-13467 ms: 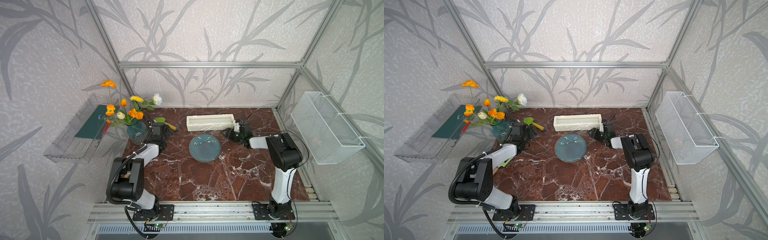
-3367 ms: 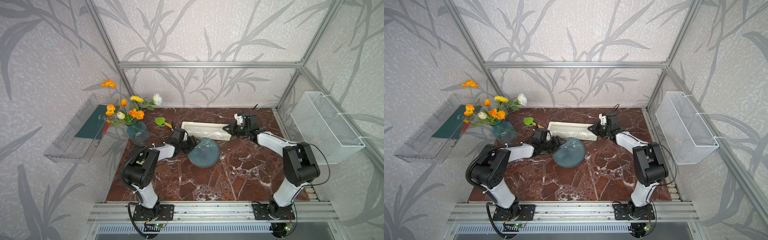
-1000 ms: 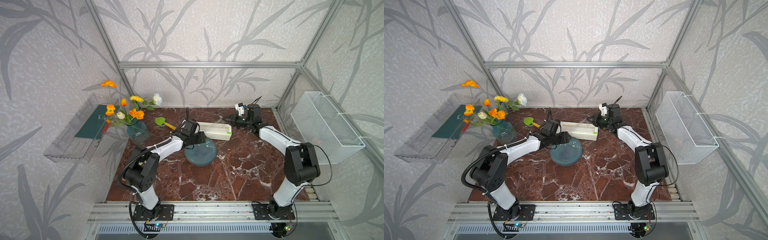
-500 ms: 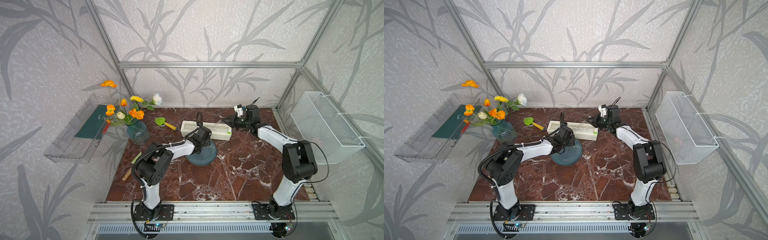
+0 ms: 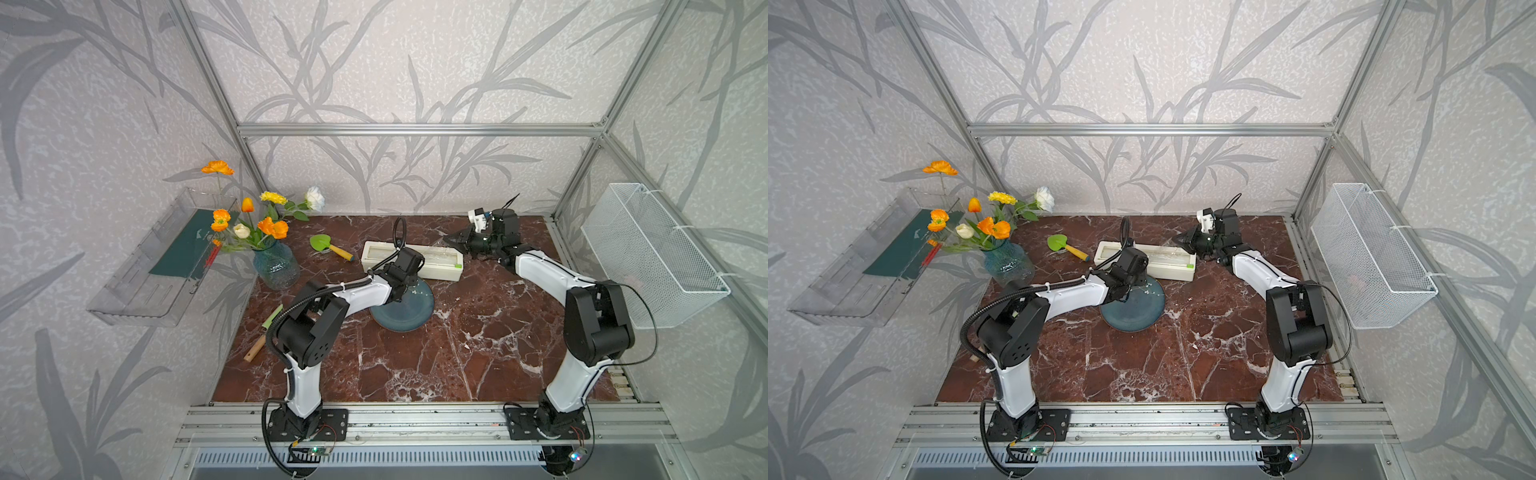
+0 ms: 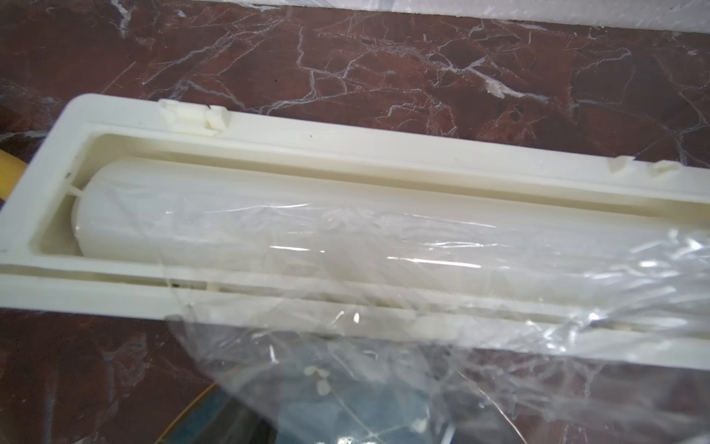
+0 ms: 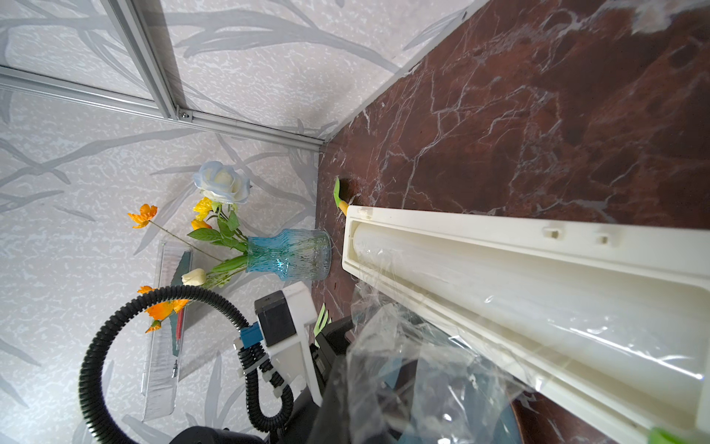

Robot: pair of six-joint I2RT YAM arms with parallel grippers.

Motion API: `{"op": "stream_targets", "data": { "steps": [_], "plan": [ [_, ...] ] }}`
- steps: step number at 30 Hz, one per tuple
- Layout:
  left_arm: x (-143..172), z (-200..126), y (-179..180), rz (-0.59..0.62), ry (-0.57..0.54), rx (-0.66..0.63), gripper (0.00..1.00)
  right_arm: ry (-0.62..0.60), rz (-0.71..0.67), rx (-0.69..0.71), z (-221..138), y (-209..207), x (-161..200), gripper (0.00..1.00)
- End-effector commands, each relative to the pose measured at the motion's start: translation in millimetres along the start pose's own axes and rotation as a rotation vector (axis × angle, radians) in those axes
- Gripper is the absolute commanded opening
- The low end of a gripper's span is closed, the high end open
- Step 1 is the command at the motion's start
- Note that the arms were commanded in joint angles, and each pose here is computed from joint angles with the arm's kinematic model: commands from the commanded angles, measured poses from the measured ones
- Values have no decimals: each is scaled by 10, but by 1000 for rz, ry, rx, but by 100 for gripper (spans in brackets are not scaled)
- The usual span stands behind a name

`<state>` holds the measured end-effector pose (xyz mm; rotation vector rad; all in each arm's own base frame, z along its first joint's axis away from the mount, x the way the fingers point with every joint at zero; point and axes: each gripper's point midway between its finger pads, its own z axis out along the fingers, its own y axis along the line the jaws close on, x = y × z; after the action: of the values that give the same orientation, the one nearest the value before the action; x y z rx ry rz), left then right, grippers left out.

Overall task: Wrap the plate with plastic wrap
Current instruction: Pull the plastic wrap from the plastic wrap cutting box.

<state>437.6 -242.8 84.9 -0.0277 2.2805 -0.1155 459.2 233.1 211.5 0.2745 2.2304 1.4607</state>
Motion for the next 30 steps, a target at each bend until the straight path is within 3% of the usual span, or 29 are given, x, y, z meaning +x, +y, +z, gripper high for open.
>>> {"op": "stream_targets", "data": {
  "steps": [1,10,12,15,17,25,30],
  "plan": [
    [-14,40,-66,-9,-2,1,59,-12,-28,-35,0,133,-101,0],
    [-4,138,-25,9,6,-54,55,-11,-28,-39,2,122,-108,0],
    [-35,124,9,8,-3,-75,44,-10,-28,-42,3,121,-103,0],
    [-68,88,59,18,-5,-104,12,-4,-29,-43,0,114,-84,0],
    [-93,34,90,29,-3,-116,0,-4,-28,-39,-14,101,-77,0],
    [-381,-527,215,66,-31,-101,0,-7,-25,-28,-90,84,-24,0],
    [-678,-905,236,69,-106,-34,0,-17,-40,-25,-166,168,-6,0]
  ]
}}
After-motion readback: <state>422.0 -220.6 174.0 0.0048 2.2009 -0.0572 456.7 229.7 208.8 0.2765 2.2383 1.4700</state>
